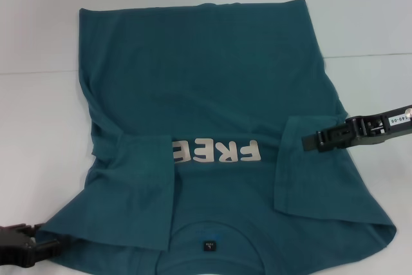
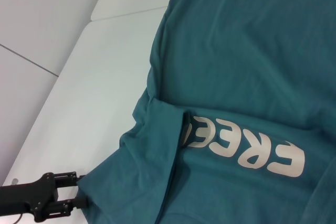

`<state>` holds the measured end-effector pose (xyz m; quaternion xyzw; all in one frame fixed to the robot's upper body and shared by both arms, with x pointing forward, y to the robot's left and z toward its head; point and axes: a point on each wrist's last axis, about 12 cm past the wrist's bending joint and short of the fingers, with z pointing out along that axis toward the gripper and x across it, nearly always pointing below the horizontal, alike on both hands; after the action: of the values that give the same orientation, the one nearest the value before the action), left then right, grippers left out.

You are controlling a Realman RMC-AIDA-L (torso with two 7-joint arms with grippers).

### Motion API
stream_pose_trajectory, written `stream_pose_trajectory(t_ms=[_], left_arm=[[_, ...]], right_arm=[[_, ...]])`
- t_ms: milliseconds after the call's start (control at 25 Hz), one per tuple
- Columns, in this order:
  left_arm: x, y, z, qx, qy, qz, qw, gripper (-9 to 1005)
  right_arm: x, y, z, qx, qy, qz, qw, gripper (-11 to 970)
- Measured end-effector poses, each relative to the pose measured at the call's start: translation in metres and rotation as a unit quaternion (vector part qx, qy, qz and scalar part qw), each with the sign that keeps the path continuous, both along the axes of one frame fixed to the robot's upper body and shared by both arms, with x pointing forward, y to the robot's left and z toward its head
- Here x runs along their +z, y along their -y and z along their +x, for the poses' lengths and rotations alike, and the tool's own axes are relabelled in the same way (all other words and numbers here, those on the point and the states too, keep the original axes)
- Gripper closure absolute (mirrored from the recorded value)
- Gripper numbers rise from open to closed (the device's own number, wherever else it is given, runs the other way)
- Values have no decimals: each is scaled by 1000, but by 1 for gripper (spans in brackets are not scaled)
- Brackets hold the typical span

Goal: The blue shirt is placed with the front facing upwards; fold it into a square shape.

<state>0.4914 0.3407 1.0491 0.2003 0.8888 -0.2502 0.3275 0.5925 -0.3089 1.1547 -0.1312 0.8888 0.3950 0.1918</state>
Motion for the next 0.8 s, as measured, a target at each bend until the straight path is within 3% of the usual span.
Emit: stream_pose_trajectory(t_ms=[280, 480, 800], left_arm=[[0, 2, 1, -1, 1, 0, 1000, 365], [2, 4, 2, -2, 1, -6, 1000, 607], [4, 4, 2, -3, -3, -13, 1000, 881]], right_arm=[[0, -1, 1, -1, -1, 1, 1000, 363], [3, 0, 2, -5, -5, 5, 1000, 364], [8, 3, 3, -9, -8, 6, 1000, 361]])
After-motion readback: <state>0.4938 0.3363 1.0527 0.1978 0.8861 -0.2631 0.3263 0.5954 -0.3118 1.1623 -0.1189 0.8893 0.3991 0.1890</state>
